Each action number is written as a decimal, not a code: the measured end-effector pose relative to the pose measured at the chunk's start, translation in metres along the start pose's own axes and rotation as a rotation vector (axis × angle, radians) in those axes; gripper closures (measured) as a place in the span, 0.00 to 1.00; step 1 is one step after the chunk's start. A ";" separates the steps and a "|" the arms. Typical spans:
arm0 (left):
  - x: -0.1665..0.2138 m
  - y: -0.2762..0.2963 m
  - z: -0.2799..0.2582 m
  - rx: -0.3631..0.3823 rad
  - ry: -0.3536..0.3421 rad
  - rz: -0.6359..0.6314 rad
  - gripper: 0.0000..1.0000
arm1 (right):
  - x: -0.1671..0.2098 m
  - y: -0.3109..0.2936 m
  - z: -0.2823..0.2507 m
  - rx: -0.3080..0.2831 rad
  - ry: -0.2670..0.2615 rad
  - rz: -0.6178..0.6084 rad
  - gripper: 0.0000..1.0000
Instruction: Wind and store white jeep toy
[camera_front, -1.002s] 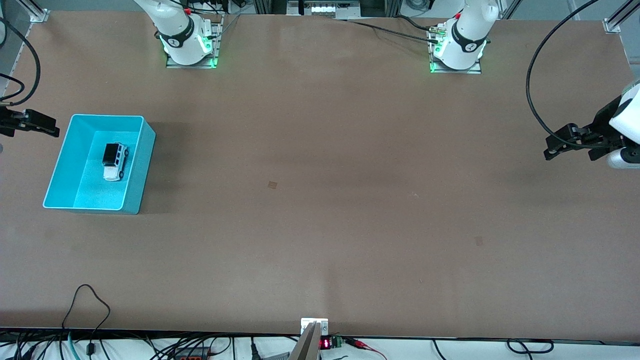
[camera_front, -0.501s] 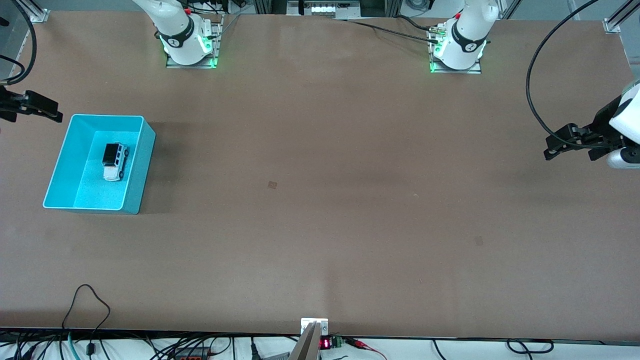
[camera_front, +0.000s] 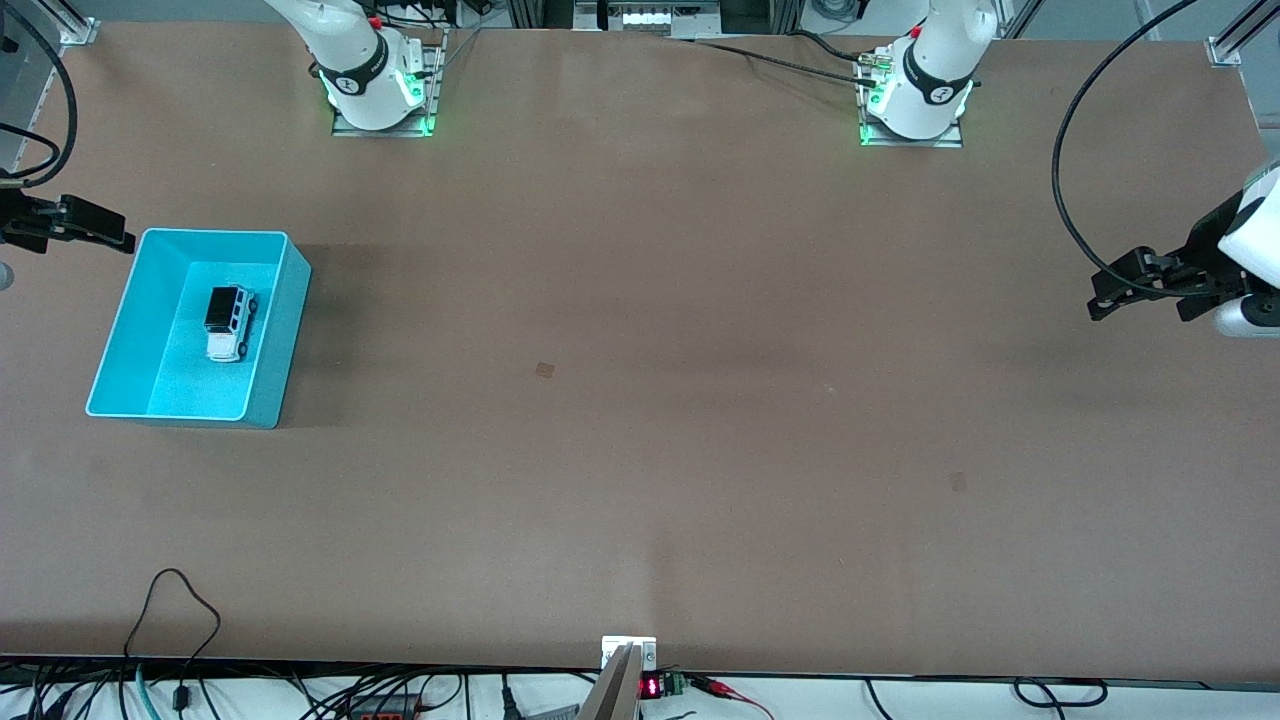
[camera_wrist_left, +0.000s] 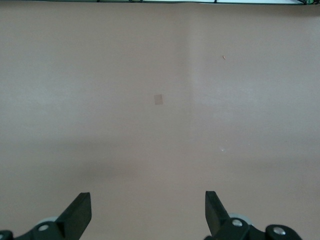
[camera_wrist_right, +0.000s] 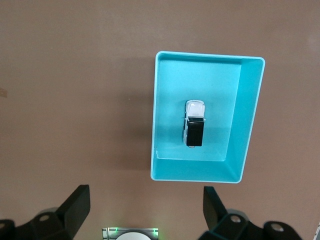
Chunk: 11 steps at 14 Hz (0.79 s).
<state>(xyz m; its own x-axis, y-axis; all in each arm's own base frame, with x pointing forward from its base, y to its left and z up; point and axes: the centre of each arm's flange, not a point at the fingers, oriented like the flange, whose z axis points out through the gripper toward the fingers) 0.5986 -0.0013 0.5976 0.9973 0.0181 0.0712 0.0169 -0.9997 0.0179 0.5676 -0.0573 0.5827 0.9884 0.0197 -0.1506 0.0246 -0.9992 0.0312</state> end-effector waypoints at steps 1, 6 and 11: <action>0.000 0.000 0.000 0.000 0.000 0.000 0.00 | 0.000 -0.002 0.000 -0.002 0.000 -0.002 0.00; 0.001 0.000 -0.001 0.000 0.007 0.000 0.00 | 0.000 0.000 0.003 -0.004 -0.009 0.004 0.00; 0.001 0.000 -0.001 0.000 0.008 0.000 0.00 | 0.000 -0.001 0.006 -0.004 -0.013 0.002 0.00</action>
<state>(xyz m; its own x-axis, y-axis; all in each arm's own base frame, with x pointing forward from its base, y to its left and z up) 0.5994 -0.0013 0.5984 0.9967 0.0183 0.0792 0.0169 -0.9997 0.0181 0.5667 -0.0561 0.5768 0.9863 0.0173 -0.1638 0.0233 -0.9991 0.0352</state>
